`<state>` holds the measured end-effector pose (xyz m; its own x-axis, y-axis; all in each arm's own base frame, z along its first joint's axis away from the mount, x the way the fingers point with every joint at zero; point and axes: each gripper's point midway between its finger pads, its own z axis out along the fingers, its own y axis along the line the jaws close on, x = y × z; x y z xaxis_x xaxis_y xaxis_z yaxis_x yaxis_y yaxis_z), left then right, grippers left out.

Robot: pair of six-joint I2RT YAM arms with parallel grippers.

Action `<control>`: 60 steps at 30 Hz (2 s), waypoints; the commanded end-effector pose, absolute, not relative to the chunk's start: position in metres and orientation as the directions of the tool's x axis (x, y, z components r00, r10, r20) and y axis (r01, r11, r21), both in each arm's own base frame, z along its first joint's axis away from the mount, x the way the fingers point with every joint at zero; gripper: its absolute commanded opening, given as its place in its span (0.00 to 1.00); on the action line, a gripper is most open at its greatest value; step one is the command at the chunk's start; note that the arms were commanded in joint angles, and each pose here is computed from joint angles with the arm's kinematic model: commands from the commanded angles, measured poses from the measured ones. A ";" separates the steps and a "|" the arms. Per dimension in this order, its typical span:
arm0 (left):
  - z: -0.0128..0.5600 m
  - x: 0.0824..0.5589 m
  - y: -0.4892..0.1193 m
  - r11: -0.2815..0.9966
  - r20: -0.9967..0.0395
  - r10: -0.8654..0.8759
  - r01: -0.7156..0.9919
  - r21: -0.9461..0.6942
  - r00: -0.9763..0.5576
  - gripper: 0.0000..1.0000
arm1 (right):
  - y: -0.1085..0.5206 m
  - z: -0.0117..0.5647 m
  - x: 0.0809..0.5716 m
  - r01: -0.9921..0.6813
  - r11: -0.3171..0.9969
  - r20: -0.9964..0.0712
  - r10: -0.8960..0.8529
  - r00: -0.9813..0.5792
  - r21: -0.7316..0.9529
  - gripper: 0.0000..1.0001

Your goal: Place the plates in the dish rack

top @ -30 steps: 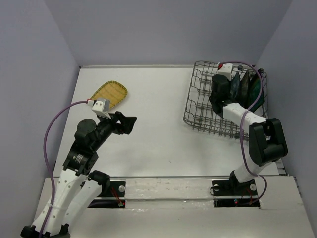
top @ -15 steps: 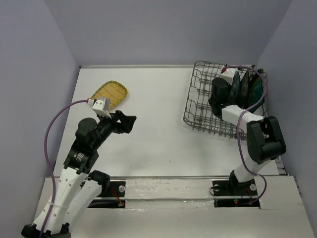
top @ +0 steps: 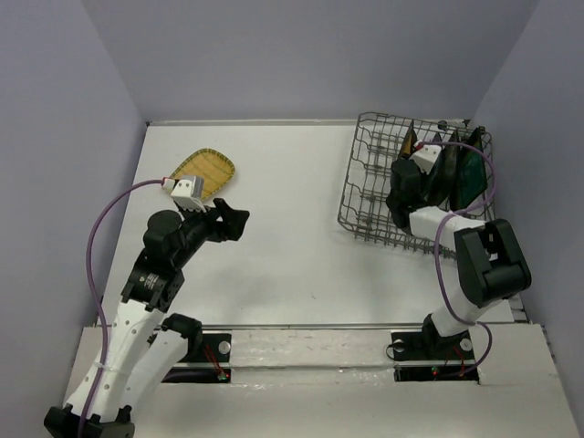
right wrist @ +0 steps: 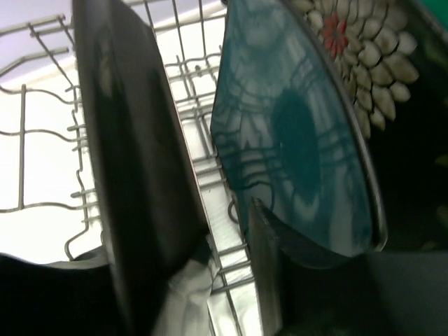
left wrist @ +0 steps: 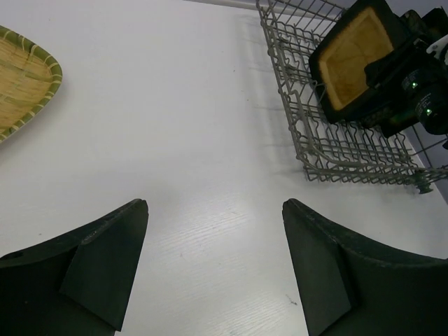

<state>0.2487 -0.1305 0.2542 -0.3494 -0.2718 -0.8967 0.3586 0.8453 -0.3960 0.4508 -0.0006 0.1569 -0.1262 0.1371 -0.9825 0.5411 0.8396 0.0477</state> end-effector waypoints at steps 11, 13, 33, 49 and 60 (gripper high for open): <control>0.254 0.267 -0.124 0.860 -0.895 -0.288 0.320 -0.398 -0.339 0.88 | 0.009 0.228 0.436 0.466 0.857 -0.970 0.245 0.007 0.219 0.84; 0.251 0.270 -0.122 0.864 -0.892 -0.290 0.305 -0.400 -0.348 0.88 | 0.013 0.237 0.432 0.439 0.868 -0.967 0.256 -0.001 0.230 0.87; 0.257 0.338 -0.094 0.863 -0.821 -0.469 0.026 -0.504 -0.326 0.89 | 0.090 0.317 0.327 -0.104 0.801 -0.808 0.586 -0.065 0.590 0.93; 0.145 0.397 0.071 0.599 -0.638 -0.761 -0.508 -0.619 -0.120 0.88 | 0.110 0.303 0.303 -0.230 0.764 -0.797 0.590 -0.131 0.603 0.93; 0.086 0.447 0.084 0.548 -0.551 -0.822 -0.468 -0.693 -0.145 0.85 | 0.122 0.290 0.304 -0.271 0.760 -0.807 0.560 -0.188 0.591 0.93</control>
